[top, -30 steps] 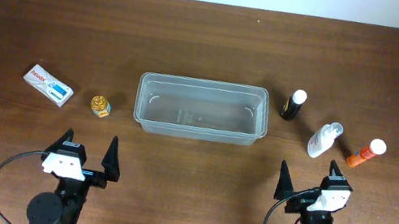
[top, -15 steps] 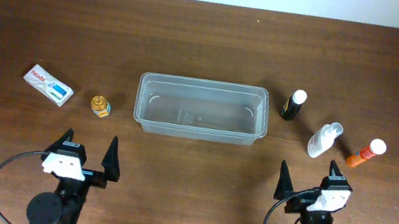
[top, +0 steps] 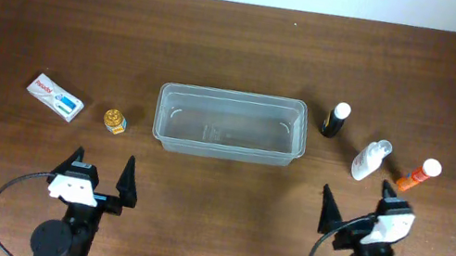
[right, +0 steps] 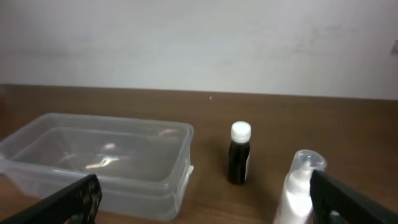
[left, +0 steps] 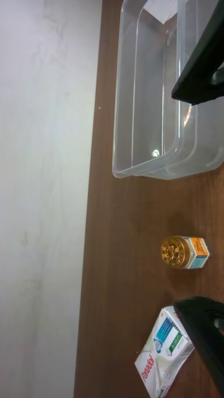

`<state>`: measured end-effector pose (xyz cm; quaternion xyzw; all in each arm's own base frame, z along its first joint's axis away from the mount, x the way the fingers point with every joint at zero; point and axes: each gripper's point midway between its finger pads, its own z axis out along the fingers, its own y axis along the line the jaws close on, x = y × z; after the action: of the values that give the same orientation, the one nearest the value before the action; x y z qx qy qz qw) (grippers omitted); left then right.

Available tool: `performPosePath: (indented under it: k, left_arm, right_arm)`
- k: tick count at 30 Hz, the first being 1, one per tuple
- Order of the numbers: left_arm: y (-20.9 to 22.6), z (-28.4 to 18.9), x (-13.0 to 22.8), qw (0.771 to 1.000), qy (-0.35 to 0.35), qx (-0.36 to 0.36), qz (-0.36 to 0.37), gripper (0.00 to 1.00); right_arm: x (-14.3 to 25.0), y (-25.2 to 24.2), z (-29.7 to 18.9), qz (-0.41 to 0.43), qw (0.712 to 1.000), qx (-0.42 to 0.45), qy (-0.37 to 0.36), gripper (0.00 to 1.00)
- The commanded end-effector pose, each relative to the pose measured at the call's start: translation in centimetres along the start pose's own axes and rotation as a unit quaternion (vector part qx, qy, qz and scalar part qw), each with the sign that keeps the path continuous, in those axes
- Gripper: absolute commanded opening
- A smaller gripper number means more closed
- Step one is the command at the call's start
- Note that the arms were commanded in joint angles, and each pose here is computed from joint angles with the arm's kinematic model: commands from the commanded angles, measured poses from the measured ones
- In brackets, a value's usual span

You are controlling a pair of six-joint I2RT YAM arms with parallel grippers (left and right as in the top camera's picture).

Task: Pack container
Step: 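Move the right gripper over the white lotion bottle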

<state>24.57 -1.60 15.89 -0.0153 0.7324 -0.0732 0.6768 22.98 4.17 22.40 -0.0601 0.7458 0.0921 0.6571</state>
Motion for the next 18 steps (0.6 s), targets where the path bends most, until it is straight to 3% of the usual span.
performPosePath:
  k: [1, 8, 14, 18]
  left_arm:
    - [0.1, 0.0, 0.1, 1.0, -0.001, -0.001, 0.008, 0.99]
    - [0.1, 0.0, 0.1, 1.0, -0.001, -0.001, 0.008, 0.99]
    - [0.1, 0.0, 0.1, 1.0, -0.001, -0.001, 0.008, 0.99]
    - [0.1, 0.0, 0.1, 1.0, -0.001, -0.001, 0.008, 0.99]
  right_arm:
    - [-4.2, -0.2, -0.4, 0.001, 1.0, 0.01, 0.007, 0.98]
    - [-8.1, -0.5, 2.6, 0.022, 0.988, 0.018, 0.151, 0.98]
    - [-7.3, -1.1, 5.2, 0.046, 0.932, 0.028, 0.36, 0.98]
    - [-5.7, -1.0, 7.3, 0.066, 0.891, 0.018, 0.448, 0.99]
